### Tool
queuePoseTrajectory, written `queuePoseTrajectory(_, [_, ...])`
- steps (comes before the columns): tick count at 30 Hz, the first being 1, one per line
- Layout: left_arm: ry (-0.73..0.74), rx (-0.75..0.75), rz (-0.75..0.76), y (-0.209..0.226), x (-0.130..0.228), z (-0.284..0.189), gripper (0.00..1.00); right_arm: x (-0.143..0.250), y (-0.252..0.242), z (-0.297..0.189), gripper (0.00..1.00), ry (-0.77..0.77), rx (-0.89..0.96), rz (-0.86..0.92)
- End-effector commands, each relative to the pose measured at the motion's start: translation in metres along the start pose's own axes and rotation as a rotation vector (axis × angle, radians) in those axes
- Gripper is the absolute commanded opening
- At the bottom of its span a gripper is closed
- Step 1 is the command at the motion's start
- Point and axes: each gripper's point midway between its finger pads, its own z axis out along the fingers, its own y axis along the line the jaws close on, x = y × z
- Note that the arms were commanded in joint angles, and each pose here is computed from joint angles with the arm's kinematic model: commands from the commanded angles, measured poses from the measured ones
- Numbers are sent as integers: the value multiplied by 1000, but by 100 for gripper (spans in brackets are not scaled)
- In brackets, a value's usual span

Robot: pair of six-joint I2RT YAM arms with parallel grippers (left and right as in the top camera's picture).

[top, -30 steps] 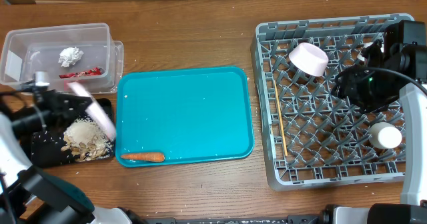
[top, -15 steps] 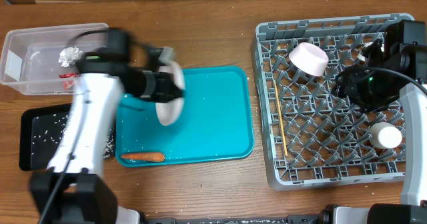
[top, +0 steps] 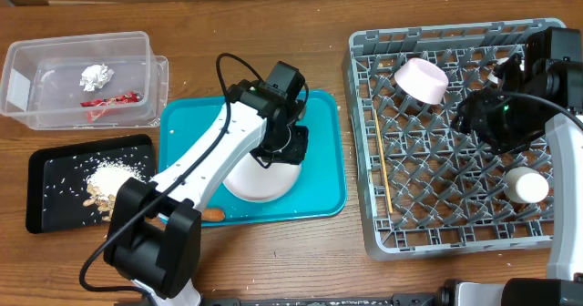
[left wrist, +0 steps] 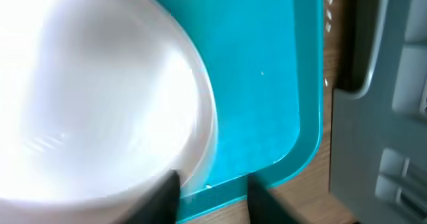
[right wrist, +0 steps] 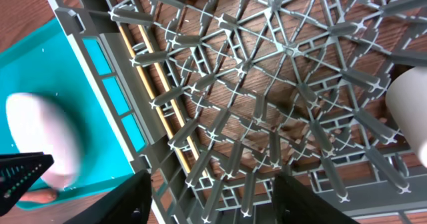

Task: Sort waste into correct bins and load items into the dishwasher
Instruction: 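Set the empty white plate back down on the teal tray, then grasp the white plate with the right gripper and lift it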

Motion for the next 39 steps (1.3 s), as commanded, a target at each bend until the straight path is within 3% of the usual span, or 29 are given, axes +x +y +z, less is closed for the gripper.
queuePoseTrajectory(1, [-100, -45, -33, 10, -12, -26, 47, 0, -1, 0, 73, -4, 8, -9])
queuePoseTrajectory(4, [-188, -77, -39, 18, -15, -55, 53, -3, 0, 0, 93, -15, 5, -11])
queuePoseTrajectory(6, [-247, -93, -55, 27, -14, -79, 94, -10, 3, 0, 100, -43, -13, -18])
queuePoseTrajectory(7, [-270, -96, -64, 30, -13, -89, 100, -13, 7, 0, 100, -52, -32, -21])
queuePoseTrajectory(13, [-360, -109, -192, 71, 6, -144, 100, -25, 78, -13, 98, -99, -386, -113])
queuePoseTrajectory(17, [-376, -133, -379, 116, 25, -167, 100, -12, 128, -12, 95, -103, -456, -271])
queuePoseTrajectory(21, [-396, -138, -614, 162, 40, -183, 100, 10, 169, 9, 96, -103, -367, -433])
queuePoseTrajectory(27, [-395, -138, -799, 205, 58, -192, 100, 48, 207, 80, 98, -1, -166, -545])
queuePoseTrajectory(33, [-397, -141, -809, 208, 60, -193, 100, 76, 228, 145, 96, 137, -123, -561])
queuePoseTrajectory(39, [-396, -145, -809, 209, 60, -193, 100, 102, 234, 210, 82, 240, -51, -579])
